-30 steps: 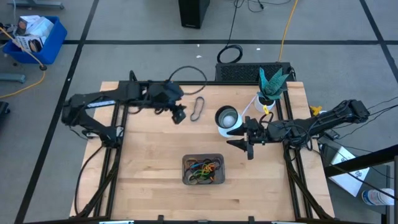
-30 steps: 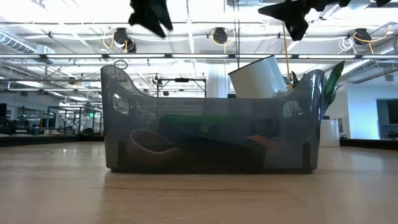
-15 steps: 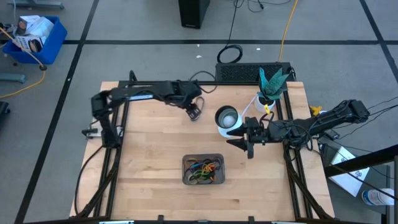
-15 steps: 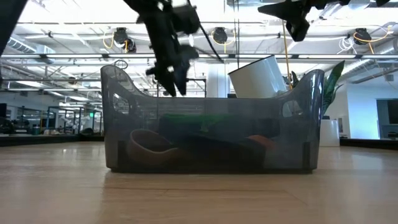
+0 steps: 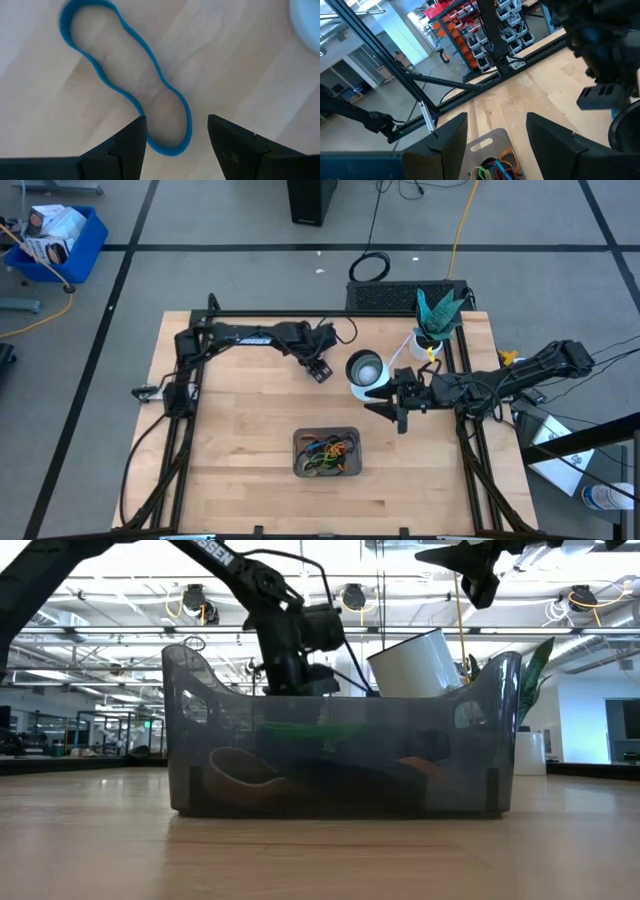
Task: Pick and place rubber bands into bin
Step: Put the large blue rubber band into the black bin
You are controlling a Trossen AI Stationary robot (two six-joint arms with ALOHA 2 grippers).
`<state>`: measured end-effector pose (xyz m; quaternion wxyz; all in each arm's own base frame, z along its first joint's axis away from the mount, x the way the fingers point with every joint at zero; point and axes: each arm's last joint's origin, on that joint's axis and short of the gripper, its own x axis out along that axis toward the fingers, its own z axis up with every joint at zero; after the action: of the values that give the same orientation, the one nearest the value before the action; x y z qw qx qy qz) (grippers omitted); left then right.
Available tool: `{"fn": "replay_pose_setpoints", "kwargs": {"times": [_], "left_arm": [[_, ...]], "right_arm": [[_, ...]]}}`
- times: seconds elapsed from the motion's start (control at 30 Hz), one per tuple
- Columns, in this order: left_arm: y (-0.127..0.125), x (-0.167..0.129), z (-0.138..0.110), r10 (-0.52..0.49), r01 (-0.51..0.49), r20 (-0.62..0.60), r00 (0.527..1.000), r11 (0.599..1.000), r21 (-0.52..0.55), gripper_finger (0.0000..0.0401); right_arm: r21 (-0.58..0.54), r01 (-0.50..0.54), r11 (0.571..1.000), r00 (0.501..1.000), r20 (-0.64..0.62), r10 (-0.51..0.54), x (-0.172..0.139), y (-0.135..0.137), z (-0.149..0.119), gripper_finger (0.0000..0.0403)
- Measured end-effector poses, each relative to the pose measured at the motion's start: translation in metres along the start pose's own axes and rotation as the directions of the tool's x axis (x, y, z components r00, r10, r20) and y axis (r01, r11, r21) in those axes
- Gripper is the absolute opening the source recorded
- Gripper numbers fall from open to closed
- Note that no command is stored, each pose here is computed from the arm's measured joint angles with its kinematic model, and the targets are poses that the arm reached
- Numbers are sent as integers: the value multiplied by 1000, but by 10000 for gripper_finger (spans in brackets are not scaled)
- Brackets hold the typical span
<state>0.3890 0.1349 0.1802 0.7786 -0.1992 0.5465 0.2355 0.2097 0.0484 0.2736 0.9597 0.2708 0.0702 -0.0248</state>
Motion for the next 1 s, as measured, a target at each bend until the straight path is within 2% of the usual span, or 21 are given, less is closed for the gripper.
{"fn": "replay_pose_setpoints", "kwargs": {"times": [0.2,0.57,1.0], "left_arm": [[-3,14,-3,5,-5,-33,999,1000,5,218],[-12,14,-3,-23,23,-8,1000,1000,3,218],[-9,15,-1,-50,50,-13,999,998,-25,218]], "right_arm": [[0,19,1000,1000,11,-19,0,-1,0,196],[-2,17,1000,1000,10,-17,0,-1,0,196],[-4,16,1000,1000,9,-16,0,-1,0,196]]}}
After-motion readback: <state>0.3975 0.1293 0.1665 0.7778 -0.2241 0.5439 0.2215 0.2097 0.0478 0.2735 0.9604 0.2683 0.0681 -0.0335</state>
